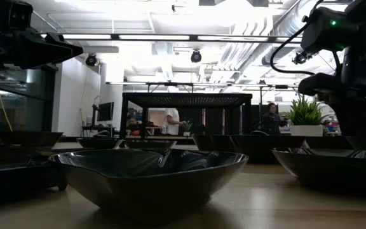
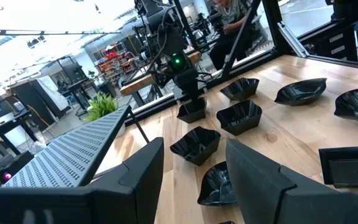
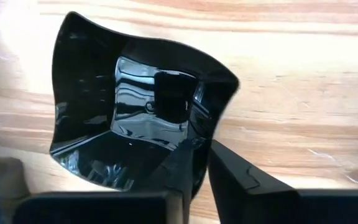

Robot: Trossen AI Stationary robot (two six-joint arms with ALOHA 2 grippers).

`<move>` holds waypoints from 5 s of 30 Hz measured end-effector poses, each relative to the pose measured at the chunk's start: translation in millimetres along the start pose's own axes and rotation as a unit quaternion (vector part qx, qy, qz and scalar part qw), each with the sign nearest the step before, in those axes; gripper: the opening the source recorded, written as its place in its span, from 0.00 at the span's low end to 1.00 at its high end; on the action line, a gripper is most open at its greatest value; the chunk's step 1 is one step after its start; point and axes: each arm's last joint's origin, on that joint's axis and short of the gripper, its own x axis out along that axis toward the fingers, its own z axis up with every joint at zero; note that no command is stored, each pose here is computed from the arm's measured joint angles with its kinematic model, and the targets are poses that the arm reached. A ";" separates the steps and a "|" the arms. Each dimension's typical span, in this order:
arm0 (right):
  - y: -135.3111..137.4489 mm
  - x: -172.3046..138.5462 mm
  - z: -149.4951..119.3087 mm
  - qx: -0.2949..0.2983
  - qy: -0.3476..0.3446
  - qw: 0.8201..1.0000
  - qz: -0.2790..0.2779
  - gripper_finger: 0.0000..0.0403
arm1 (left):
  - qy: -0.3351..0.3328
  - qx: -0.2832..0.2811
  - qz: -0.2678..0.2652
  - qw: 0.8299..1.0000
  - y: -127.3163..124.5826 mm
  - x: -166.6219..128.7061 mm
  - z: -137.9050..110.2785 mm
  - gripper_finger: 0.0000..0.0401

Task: Pick & Place Mini shaped plates
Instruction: Put the black distorted square plate on the shelf

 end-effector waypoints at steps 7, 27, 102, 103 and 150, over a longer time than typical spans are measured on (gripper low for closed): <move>-1.4 -5.6 0.4 -0.003 -0.004 1.000 0.016 0.02 | 0.000 0.000 0.000 1.000 0.0 0.0 0.0 0.42; 10.9 -34.3 2.8 -0.053 -0.043 0.994 0.087 0.00 | 0.000 0.000 0.000 1.000 0.0 0.0 0.0 0.42; 117.6 -113.8 237.6 -0.077 -0.046 0.985 0.148 0.00 | 0.000 0.000 0.000 1.000 0.0 0.0 0.0 0.42; 117.5 -113.7 237.5 -0.078 -0.046 0.985 0.147 0.00 | 0.000 0.000 0.000 1.000 0.0 0.0 0.0 0.42; 115.9 -112.3 234.1 -0.091 -0.043 0.987 0.125 0.13 | 0.000 0.000 0.000 1.000 0.0 0.0 0.0 0.42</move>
